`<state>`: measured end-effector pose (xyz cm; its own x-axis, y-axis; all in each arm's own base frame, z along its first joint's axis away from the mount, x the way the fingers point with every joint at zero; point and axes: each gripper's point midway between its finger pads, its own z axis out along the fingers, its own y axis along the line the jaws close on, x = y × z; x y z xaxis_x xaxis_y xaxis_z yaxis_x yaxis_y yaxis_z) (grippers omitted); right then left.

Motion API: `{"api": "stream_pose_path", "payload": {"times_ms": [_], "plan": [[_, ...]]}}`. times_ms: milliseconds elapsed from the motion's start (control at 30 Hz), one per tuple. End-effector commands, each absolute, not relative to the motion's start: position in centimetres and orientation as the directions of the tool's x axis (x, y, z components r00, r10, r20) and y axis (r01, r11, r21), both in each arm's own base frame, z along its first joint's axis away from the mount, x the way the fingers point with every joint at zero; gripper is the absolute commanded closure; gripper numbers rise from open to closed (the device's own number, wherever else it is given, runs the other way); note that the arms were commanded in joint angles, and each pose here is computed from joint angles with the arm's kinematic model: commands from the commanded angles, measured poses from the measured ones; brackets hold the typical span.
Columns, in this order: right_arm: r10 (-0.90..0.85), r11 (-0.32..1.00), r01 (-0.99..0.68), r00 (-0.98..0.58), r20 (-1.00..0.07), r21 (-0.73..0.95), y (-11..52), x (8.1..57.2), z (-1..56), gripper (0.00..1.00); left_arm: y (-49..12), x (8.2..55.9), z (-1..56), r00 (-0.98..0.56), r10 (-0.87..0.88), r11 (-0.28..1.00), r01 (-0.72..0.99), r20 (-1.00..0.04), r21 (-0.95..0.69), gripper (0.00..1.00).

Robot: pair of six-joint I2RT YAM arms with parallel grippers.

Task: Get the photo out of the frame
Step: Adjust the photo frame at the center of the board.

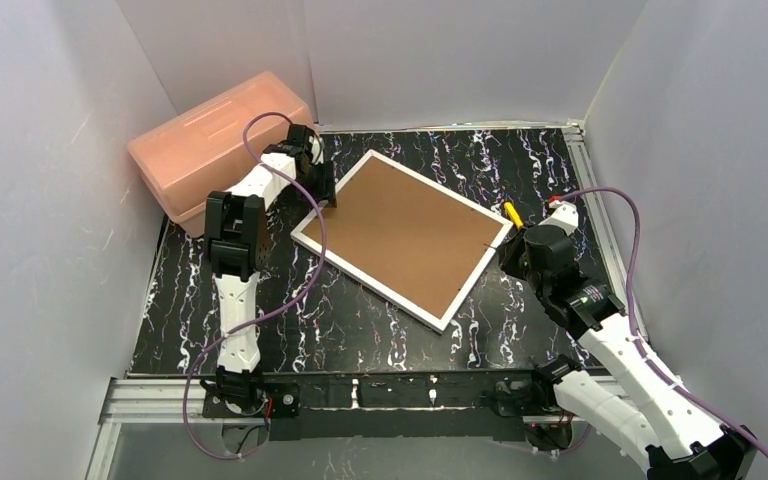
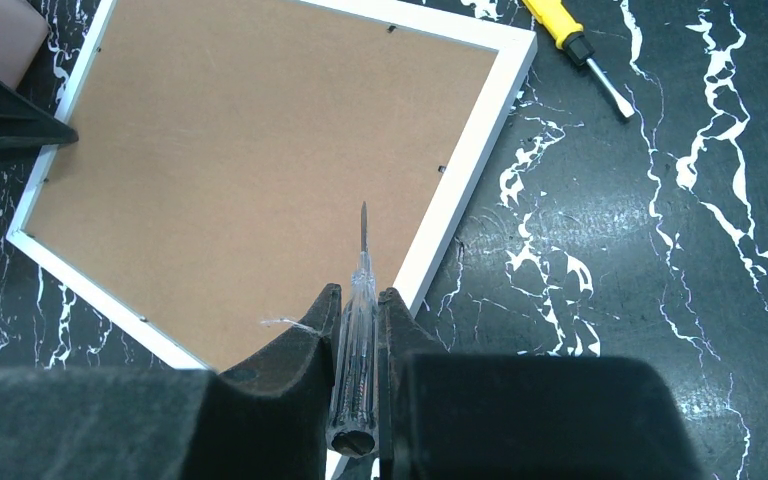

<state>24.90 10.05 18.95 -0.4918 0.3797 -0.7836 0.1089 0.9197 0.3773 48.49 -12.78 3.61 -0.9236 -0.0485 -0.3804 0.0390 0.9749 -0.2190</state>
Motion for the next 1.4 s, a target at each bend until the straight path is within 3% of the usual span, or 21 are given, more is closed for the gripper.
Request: {"api": "stream_pose_path", "payload": {"times_ms": [0,267,400,667,767,933,1133,1367], "plan": [[0.421,0.899,0.087,-0.437,-0.795,0.429,10.3,25.3,21.9,0.99,-12.1,48.3,4.4,-0.928,-0.083,0.975,-0.001,-0.363,-0.222,0.49],[0.427,0.896,0.086,-0.442,-0.789,0.436,10.4,25.2,21.9,0.99,-10.3,47.0,3.1,-0.938,-0.108,0.983,-0.051,-0.331,-0.174,0.67],[0.418,0.898,0.082,-0.472,-0.776,0.433,10.9,25.2,20.9,0.99,-9.2,45.3,2.5,-0.945,-0.142,0.982,-0.097,-0.294,-0.161,0.72],[0.407,0.894,0.073,-0.548,-0.731,0.443,12.2,24.9,19.0,0.99,-7.1,39.4,2.0,-0.927,-0.317,0.937,-0.273,-0.202,-0.217,0.74],[0.403,0.895,0.073,-0.554,-0.729,0.44,12.2,24.9,18.5,0.99,-6.2,36.2,1.5,-0.9,-0.406,0.904,-0.371,-0.156,-0.214,0.86],[0.36,0.918,0.08,-0.583,-0.729,0.39,11.9,25.0,17.1,0.99,-5.5,32.6,2.3,-0.822,-0.54,0.834,-0.495,-0.182,-0.242,0.8],[0.18,0.93,-0.1,-0.714,-0.677,0.353,15.4,25.2,15.6,0.99,-6.6,28.6,2.7,-0.714,-0.68,0.716,-0.596,-0.167,-0.363,0.76],[0.031,0.711,-0.449,-0.749,-0.662,0.542,22.7,23.7,16.9,0.99,-8.3,25.8,1.9,-0.672,-0.735,0.633,-0.63,-0.092,-0.45,0.76]]}}
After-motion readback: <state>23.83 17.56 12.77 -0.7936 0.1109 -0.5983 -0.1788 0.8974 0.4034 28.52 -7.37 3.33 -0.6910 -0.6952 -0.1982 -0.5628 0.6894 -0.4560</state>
